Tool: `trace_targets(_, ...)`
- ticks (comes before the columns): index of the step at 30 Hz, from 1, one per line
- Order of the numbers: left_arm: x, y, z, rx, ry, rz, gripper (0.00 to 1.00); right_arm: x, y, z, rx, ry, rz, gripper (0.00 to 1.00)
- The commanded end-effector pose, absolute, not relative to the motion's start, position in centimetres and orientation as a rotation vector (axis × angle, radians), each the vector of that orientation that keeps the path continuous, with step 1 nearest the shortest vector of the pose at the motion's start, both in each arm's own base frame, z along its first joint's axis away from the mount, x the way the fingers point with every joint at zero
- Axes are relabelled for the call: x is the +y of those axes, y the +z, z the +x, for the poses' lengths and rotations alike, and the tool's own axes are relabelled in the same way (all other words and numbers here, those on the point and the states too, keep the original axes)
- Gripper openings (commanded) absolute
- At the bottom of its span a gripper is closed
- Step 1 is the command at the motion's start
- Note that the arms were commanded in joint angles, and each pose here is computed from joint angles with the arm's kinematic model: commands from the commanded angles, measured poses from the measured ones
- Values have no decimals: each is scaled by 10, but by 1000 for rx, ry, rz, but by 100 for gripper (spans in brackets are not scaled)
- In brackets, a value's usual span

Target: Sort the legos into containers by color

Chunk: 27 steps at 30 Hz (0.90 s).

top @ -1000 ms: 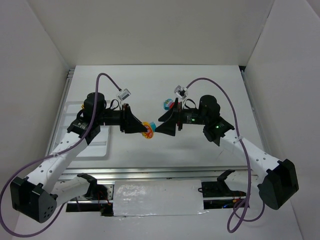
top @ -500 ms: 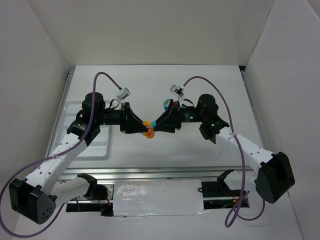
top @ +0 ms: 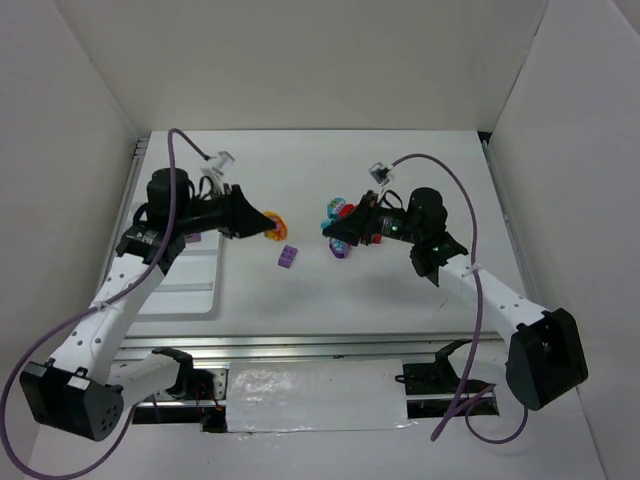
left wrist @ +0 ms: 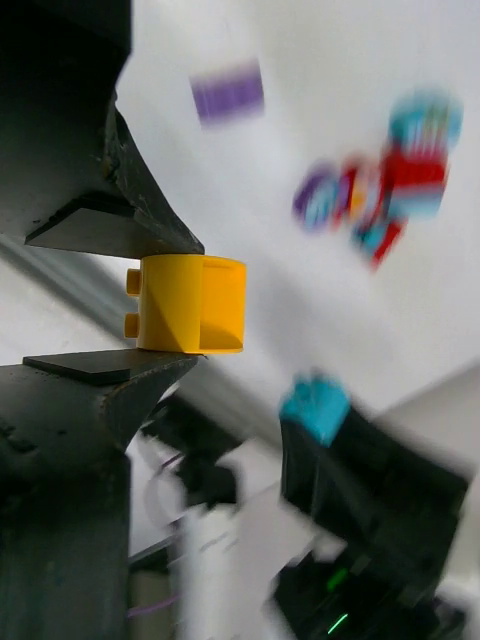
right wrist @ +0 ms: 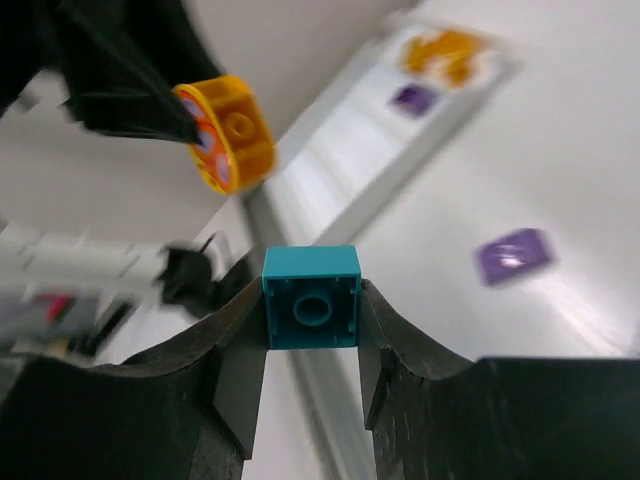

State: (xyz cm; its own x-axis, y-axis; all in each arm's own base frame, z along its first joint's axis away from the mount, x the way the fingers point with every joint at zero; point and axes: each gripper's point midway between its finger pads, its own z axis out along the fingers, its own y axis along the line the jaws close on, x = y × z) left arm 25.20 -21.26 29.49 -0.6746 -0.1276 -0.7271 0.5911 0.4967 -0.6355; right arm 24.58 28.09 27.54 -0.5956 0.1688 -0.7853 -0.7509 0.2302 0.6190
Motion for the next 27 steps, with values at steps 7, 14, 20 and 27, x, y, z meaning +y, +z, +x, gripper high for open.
trace_targets(7, 6, 202, 356, 2139, -336, -867, 0, 223, 220, 320, 1938, 1069, 4, 0)
trace_targets(14, 117, 183, 386, 1902, 118, -1362, 0, 231, 220, 315, 1949, 1082, -48, 0)
trace_targets(20, 170, 158, 415, 1892, 342, -1485, 7, 239, 218, 311, 1953, 1113, -86, 0)
trace_targets(27, 183, 123, 438, 1953, 348, -1508, 22, 247, 222, 309, 1955, 1125, -127, 0)
